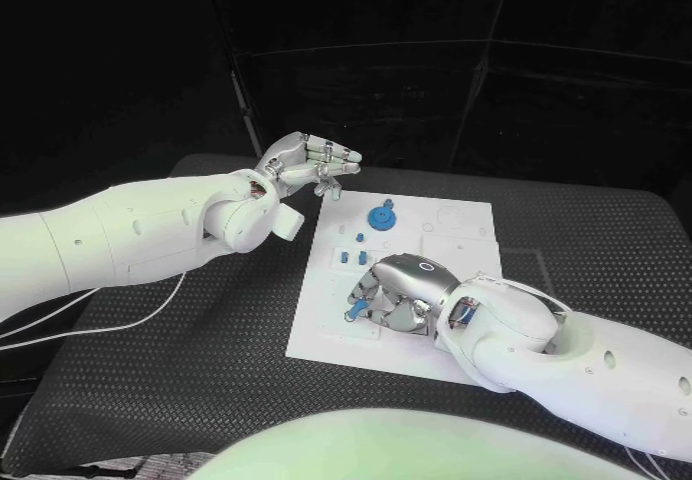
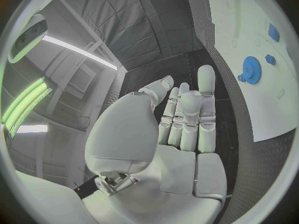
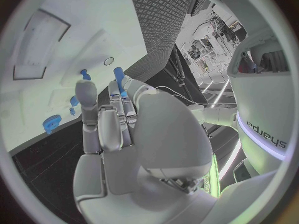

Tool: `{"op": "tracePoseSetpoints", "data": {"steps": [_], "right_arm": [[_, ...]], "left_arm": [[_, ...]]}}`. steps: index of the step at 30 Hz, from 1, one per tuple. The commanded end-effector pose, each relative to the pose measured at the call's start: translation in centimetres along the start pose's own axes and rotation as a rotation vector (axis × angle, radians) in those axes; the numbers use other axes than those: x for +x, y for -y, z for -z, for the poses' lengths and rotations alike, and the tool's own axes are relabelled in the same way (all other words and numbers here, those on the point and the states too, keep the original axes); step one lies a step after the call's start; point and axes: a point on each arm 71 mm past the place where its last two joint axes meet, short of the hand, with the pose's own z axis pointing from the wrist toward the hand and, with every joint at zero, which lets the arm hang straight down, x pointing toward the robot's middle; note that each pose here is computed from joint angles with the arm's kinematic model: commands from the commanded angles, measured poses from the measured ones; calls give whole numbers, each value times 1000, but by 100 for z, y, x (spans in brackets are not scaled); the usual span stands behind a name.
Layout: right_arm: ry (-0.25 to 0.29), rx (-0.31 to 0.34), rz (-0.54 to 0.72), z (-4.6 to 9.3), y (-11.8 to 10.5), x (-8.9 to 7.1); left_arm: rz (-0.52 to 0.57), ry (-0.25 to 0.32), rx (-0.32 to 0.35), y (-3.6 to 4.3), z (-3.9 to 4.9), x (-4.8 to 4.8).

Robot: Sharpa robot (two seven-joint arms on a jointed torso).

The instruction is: Assemble the parts on the task board

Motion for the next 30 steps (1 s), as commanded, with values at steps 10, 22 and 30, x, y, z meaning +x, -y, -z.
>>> {"op": "tracePoseSetpoints", "data": {"steps": [10,22,30], "right_arm": [[-5,37,10,-68,45,82],[-33,62,24,-131,54,172],[-33,73,26,-157,62,187]], "left_arm": [[7,-5,8,16,-1,6],[8,-7,8,17,-2,12],[9,-9,7,16,-4,16]]}}
